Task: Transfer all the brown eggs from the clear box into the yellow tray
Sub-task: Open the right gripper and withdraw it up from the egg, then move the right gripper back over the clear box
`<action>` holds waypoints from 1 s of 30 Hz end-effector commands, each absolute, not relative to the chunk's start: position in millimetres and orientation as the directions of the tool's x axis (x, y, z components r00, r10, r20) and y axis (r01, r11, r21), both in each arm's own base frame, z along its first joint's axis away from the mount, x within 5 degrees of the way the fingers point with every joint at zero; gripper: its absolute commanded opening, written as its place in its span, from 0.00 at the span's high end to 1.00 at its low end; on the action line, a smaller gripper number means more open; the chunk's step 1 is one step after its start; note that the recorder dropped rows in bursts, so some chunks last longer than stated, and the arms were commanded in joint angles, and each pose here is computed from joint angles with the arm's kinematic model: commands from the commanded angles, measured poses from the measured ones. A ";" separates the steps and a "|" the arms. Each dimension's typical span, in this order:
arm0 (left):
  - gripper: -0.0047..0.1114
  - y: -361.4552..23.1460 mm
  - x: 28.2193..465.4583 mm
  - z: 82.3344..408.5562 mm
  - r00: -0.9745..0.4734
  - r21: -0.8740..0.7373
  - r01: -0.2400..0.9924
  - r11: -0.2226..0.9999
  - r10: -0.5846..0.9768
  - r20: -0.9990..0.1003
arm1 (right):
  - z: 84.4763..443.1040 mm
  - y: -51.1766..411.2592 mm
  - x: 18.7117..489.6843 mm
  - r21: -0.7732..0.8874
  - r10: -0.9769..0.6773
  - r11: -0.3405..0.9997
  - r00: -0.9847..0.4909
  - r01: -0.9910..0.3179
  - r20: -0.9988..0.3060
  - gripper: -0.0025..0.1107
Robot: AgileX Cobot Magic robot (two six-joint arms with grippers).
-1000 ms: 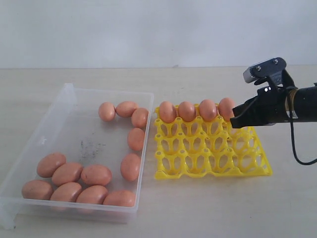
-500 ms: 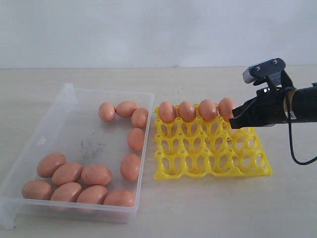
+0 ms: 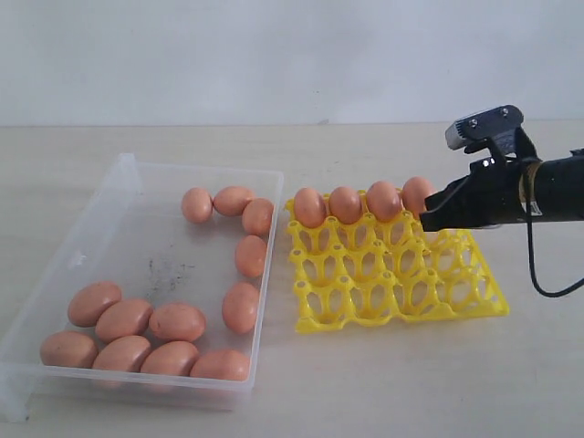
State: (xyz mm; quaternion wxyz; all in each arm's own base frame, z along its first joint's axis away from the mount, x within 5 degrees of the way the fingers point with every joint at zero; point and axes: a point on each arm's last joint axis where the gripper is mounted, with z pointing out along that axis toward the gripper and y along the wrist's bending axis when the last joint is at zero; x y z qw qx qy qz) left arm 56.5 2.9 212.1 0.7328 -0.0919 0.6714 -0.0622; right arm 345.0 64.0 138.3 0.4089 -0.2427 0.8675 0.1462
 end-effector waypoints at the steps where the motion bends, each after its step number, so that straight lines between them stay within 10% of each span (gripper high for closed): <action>1: 0.93 2.6 56.1 213.2 0.095 -0.217 -0.027 0.976 -0.214 -0.972 | 124.9 65.6 356.2 0.088 -0.278 0.842 -0.568 -0.532 -0.774 0.98; 12: 0.93 2.6 56.1 213.2 0.095 -0.217 -0.027 0.976 -0.214 -0.972 | 162.1 81.6 350.9 0.147 -0.211 0.774 -0.470 -0.615 -0.857 0.98; 30: 0.93 2.6 56.1 213.2 0.095 -0.217 -0.027 0.976 -0.214 -0.972 | 122.1 112.0 356.3 0.079 -0.332 0.806 -0.559 -0.586 -0.760 0.98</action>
